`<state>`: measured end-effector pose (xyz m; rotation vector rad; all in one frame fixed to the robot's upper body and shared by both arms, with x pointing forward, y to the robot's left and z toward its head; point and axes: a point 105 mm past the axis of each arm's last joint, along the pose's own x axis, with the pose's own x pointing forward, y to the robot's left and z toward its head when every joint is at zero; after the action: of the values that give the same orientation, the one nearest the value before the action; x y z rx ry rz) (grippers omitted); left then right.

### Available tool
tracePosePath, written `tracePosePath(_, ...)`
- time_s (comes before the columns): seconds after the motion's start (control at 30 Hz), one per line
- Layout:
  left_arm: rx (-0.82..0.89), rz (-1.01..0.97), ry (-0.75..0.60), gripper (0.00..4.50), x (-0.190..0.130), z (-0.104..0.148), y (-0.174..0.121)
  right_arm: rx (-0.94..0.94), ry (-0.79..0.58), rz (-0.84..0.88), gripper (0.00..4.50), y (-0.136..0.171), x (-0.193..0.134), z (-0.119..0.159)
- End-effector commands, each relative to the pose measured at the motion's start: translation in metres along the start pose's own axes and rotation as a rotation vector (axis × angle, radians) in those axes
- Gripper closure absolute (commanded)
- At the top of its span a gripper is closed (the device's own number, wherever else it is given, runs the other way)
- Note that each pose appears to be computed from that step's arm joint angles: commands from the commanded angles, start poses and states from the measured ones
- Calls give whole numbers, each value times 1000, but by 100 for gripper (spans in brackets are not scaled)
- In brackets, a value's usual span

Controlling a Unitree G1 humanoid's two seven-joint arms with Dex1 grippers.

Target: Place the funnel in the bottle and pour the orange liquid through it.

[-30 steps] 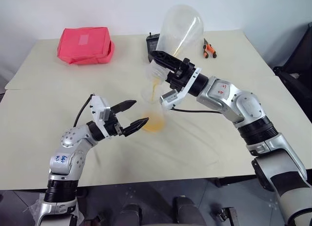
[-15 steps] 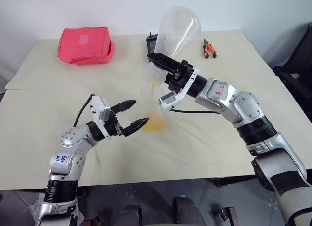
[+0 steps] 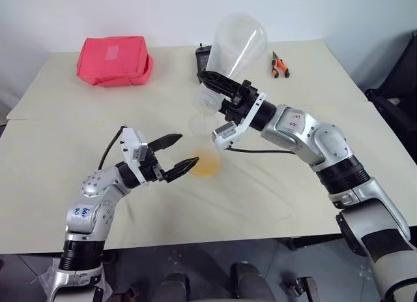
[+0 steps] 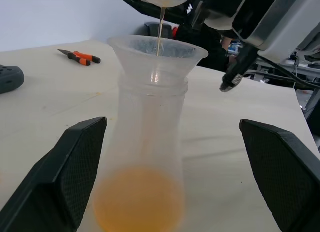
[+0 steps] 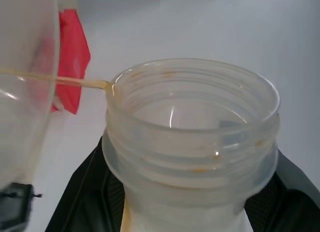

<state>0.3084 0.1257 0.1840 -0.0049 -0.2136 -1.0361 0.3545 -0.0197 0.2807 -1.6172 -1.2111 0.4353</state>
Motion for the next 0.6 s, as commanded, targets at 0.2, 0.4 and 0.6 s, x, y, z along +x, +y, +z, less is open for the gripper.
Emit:
tracePosePath(0.2, 35, -17, -34, 0, 1, 12, -3, 726, 250, -271, 197, -51, -27, -67)
tracePosePath(0.4, 39, -14, -30, 0, -1, 13, -3, 1225, 374, -329, 197, -43, -71, -108)
tracePosePath(0.6, 42, -10, -22, 0, -4, 13, -2, 1466, 611, -257, 197, 3, -131, -130)
